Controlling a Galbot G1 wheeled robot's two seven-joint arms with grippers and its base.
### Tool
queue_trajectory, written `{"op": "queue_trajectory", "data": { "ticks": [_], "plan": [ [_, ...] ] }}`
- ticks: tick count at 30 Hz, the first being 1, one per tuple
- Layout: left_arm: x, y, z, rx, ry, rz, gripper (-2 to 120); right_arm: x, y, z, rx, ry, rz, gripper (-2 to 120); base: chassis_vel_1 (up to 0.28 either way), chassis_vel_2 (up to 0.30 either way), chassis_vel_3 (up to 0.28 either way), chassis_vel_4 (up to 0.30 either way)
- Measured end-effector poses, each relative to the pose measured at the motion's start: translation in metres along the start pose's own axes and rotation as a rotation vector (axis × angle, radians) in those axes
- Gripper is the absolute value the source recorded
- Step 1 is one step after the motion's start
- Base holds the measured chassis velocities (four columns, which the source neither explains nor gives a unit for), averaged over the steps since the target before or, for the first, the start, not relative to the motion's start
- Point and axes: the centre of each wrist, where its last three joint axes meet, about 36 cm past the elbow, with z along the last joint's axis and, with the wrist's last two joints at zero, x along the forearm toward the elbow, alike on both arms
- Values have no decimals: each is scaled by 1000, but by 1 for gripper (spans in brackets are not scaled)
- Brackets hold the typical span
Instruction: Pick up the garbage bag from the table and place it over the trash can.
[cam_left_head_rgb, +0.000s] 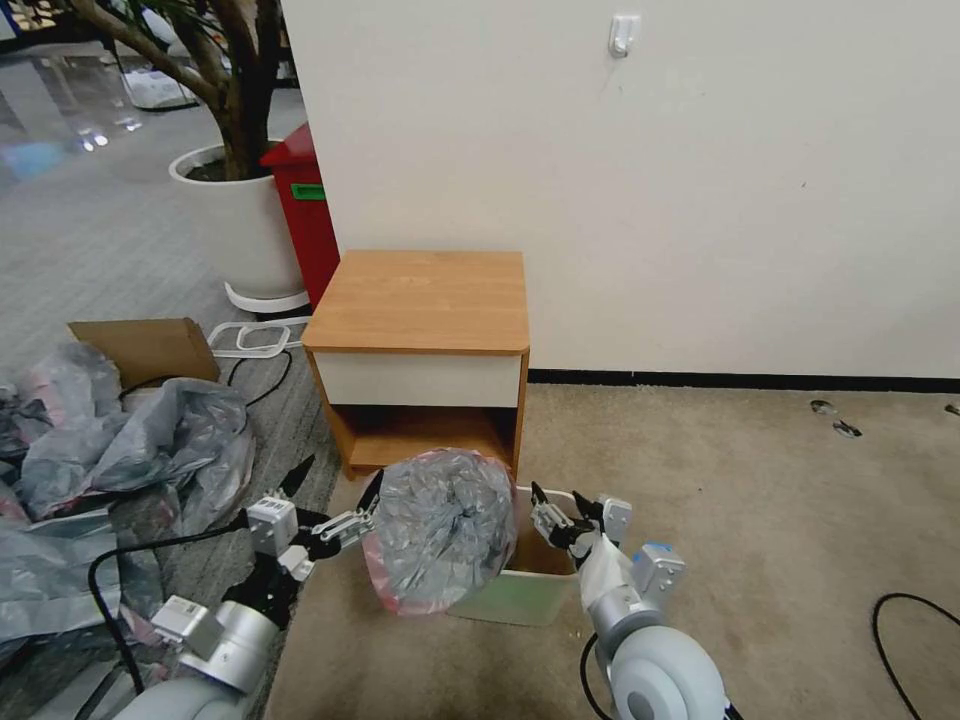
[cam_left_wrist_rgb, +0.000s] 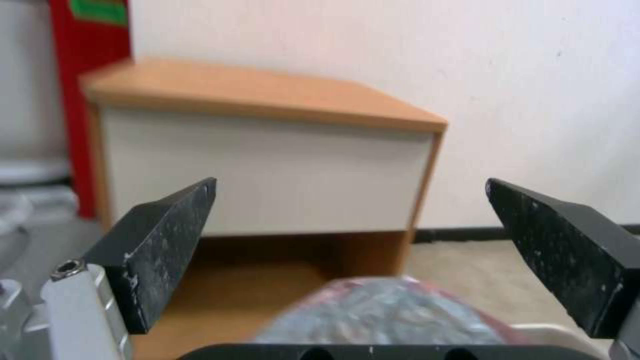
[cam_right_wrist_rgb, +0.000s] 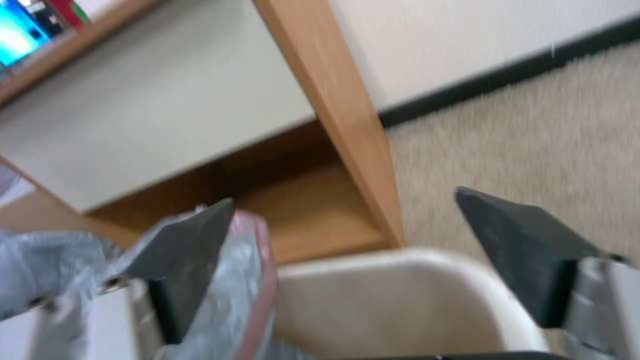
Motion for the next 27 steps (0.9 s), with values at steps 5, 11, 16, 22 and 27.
{"op": "queue_trajectory", "data": {
  "ticks": [5, 11, 16, 22, 27],
  "plan": [
    [-15, 1, 9, 8, 152, -11, 100, 1, 0, -12, -6, -86, 3, 100, 0, 0, 0, 0],
    [-22, 1, 29, -36, 324, -63, 100, 6, -4, -18, -29, -129, 11, 100, 0, 0, 0, 0],
    [-34, -2, 46, -10, 382, -87, 100, 15, -11, -10, -29, -136, 28, 100, 0, 0, 0, 0],
    [-47, -8, 47, 76, 394, -72, 100, 22, -15, -3, -26, -142, 47, 100, 0, 0, 0, 0],
    [-60, -3, 37, 113, 461, -65, 100, 23, -18, -5, -23, -158, 58, 100, 0, 0, 0, 0]
  ]
}}
